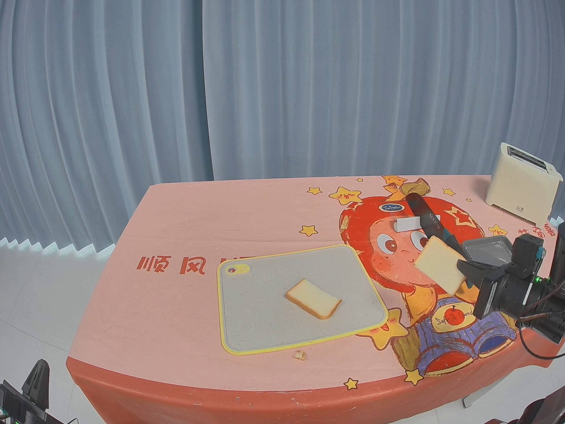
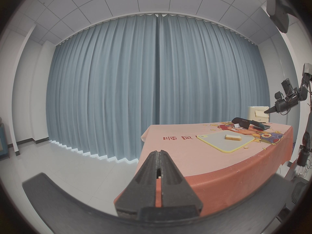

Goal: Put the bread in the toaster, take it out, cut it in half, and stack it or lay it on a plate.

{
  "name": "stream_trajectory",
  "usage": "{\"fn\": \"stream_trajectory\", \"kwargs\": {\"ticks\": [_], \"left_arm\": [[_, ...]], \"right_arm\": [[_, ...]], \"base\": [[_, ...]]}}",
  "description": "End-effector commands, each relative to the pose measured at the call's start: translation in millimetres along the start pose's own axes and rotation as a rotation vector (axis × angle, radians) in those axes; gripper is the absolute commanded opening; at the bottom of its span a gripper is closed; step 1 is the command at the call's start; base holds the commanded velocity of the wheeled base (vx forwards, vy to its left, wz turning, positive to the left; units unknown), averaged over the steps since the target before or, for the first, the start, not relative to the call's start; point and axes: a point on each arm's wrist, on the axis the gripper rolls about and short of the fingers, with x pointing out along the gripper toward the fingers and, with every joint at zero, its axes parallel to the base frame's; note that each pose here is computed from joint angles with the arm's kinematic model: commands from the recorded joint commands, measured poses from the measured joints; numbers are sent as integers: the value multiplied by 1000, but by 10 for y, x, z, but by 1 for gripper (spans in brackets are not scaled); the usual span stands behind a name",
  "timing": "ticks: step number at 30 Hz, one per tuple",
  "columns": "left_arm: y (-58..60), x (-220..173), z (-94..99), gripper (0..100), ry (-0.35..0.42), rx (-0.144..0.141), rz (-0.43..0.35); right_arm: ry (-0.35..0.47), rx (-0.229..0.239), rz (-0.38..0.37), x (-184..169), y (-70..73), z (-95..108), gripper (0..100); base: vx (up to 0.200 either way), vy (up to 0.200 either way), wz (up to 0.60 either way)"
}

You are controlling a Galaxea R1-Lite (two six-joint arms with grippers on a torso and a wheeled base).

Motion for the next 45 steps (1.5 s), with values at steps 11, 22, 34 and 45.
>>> {"fn": "stream_trajectory", "kwargs": {"ticks": [11, 22, 34, 45], "left_arm": [[0, 13, -49, 0, 18, 0, 1], [0, 13, -49, 0, 18, 0, 1], [1, 14, -49, 0, 18, 2, 2], [2, 13, -50, 0, 20, 3, 7]], "right_arm": [[-44, 9, 6, -100, -17, 46, 0], [-56, 17, -34, -145, -77, 34, 0], [-57, 6, -26, -158, -84, 26, 0], [-57, 5, -22, -149, -75, 34, 0]], "base": [[0, 0, 0], [0, 0, 0], [0, 0, 0], [0, 0, 0]]}}
